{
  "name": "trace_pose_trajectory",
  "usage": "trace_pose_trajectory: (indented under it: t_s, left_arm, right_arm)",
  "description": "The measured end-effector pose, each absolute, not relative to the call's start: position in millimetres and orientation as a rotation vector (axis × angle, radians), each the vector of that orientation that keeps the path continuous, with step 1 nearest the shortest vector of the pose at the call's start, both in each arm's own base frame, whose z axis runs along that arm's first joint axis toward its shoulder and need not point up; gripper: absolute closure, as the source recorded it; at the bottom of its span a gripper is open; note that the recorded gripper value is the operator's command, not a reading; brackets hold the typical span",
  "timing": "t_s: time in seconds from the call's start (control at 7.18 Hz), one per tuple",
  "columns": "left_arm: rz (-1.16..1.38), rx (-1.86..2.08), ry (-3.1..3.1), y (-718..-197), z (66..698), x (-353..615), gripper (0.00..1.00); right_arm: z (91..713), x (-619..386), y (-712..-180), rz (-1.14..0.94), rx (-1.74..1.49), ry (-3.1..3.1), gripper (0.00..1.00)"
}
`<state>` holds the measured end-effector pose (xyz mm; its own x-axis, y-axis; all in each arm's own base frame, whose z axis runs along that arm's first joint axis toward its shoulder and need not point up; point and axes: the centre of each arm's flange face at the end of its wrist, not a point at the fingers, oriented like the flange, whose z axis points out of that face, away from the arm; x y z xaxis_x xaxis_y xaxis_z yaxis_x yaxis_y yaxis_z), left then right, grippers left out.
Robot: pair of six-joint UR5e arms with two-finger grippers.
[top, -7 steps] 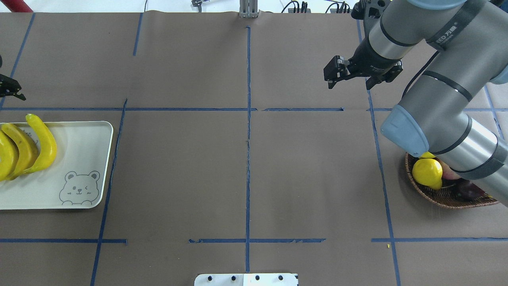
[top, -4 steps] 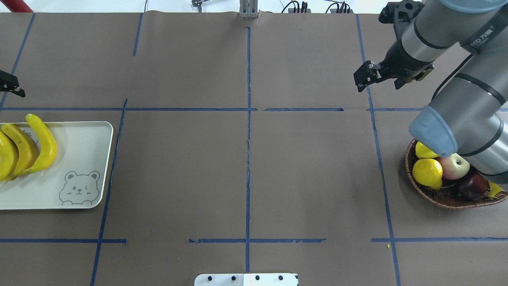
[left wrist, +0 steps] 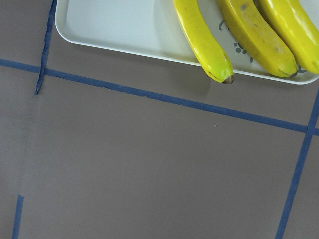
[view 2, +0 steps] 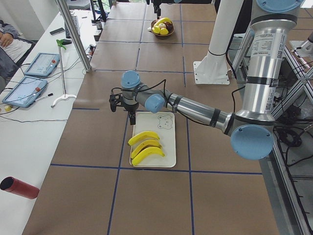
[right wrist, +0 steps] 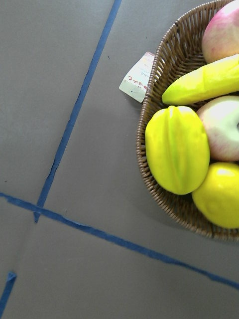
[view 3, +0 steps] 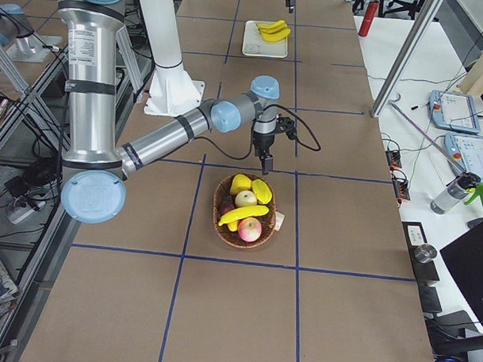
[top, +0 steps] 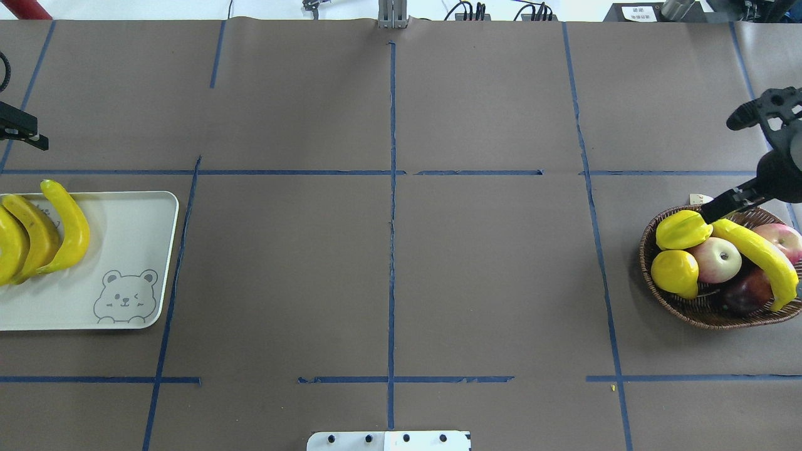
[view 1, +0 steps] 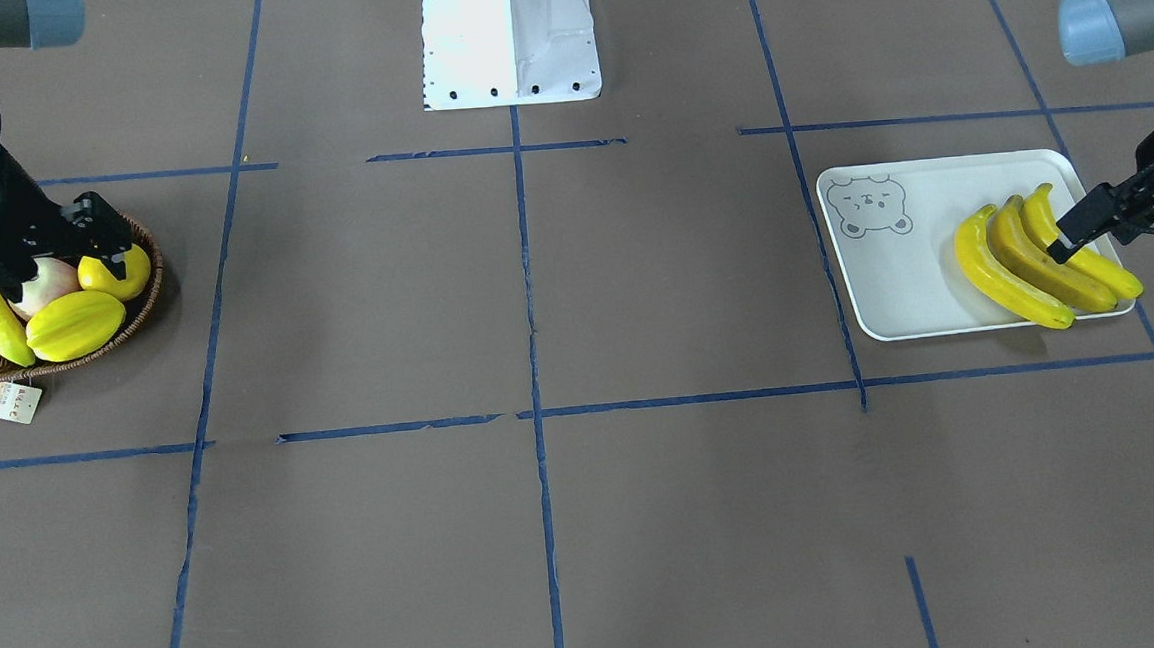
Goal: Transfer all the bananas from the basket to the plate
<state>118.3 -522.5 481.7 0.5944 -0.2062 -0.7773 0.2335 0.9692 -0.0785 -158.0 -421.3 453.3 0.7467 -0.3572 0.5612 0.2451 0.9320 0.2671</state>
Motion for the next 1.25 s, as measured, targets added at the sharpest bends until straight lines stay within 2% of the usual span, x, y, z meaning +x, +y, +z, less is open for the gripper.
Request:
trace_pose_trajectory:
  t_s: [0.56, 0.84, 1.25]
  left_arm:
    - [-0.253, 0.036, 0.902, -522, 479, 118, 0.0]
    - [-0.251, 0.04, 0.904, -521, 476, 118, 0.0]
    - [-0.25, 0.04, 0.904, -520, 476, 118, 0.0]
  right_arm:
    - [566, -124, -369, -0.383, 0.244, -0.716, 0.01]
    - [585, -123, -366, -0.364, 0.239, -0.735, 0.03]
    - [600, -126, -368, -0.352, 0.216, -0.731, 0.14]
